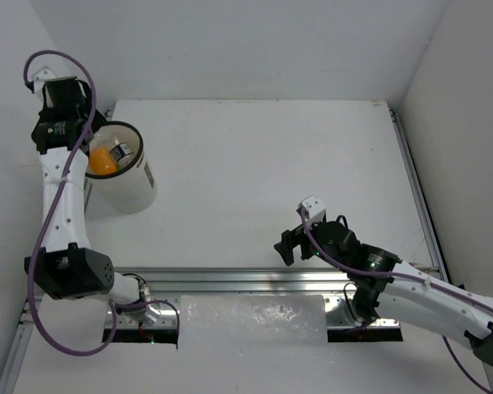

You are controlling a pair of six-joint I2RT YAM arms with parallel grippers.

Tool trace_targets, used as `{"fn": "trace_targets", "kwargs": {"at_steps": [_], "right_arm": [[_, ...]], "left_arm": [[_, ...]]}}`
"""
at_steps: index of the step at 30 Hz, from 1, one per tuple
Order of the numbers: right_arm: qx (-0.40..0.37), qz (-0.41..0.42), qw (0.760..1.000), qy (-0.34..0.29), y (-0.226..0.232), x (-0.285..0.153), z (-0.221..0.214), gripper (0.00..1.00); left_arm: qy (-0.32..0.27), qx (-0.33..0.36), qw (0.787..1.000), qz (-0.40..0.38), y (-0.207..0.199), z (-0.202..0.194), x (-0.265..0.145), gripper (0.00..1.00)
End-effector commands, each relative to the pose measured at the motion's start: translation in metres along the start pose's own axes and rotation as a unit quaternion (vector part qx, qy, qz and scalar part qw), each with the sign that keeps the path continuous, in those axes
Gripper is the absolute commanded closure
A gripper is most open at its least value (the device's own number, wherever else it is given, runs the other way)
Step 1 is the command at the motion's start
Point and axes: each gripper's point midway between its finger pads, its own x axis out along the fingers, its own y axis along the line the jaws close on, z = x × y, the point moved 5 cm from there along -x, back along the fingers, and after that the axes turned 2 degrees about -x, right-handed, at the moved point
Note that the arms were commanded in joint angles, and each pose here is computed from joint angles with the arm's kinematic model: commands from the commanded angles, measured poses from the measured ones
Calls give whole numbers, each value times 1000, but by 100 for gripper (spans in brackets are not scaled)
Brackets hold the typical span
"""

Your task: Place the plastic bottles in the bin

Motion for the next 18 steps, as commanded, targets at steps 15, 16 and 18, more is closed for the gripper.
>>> {"fn": "trace_targets", "kwargs": {"at_steps": [15,16,18], "right_arm": [[35,-89,995,-15,-15,-32,52,1],[29,-118,993,9,-23,-40,48,1],[39,-164,986,-8,-33,-58,71,1]], "left_arm": [[32,44,993,-102,-23,-20,-24,0],[33,67,990,-116,-31,-34,-38,0],[-4,74,983,-166,-33,-35,-83,0]]}}
